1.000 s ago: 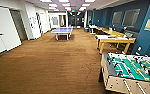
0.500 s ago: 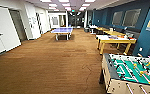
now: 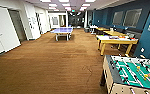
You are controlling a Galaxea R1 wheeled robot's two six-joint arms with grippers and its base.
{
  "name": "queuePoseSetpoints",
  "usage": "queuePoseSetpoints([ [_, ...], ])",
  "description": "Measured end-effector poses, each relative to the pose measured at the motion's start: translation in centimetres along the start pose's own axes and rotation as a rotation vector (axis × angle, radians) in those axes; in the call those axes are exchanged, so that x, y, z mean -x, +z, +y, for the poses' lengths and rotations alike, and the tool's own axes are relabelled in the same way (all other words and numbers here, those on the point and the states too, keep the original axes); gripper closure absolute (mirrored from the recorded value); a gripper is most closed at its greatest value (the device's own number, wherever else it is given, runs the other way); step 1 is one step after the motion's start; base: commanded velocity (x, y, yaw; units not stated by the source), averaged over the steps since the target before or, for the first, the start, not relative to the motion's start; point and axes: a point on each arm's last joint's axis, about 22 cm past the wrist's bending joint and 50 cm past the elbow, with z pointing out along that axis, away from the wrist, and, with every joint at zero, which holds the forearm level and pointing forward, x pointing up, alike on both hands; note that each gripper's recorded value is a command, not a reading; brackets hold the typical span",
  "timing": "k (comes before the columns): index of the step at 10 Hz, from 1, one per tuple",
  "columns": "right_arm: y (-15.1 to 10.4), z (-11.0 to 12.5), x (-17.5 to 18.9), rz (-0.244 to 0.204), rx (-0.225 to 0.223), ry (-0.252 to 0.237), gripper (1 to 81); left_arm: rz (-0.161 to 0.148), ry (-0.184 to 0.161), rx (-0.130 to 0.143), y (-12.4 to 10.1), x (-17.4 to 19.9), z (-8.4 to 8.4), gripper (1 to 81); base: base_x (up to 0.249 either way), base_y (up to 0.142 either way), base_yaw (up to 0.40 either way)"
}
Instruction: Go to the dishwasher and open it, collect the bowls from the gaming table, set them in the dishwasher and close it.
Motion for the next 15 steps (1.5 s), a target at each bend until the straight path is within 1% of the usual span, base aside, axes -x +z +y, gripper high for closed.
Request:
queuePoseSetpoints([
  [7, 0.0, 0.02, 0.04, 0.0, 0.0, 0.0, 1.0, 0.0, 0.0, 0.0, 0.01, -0.03, 0.01, 1.0, 0.132, 0.0, 0.0],
  [15, -0.05, 0.17, 0.03, -0.001, 0.002, 0.0, 1.0, 0.0, -0.001, 0.005, 0.15, 0.0, 0.42, 1.0, 0.133, 0.0, 0.0],
])
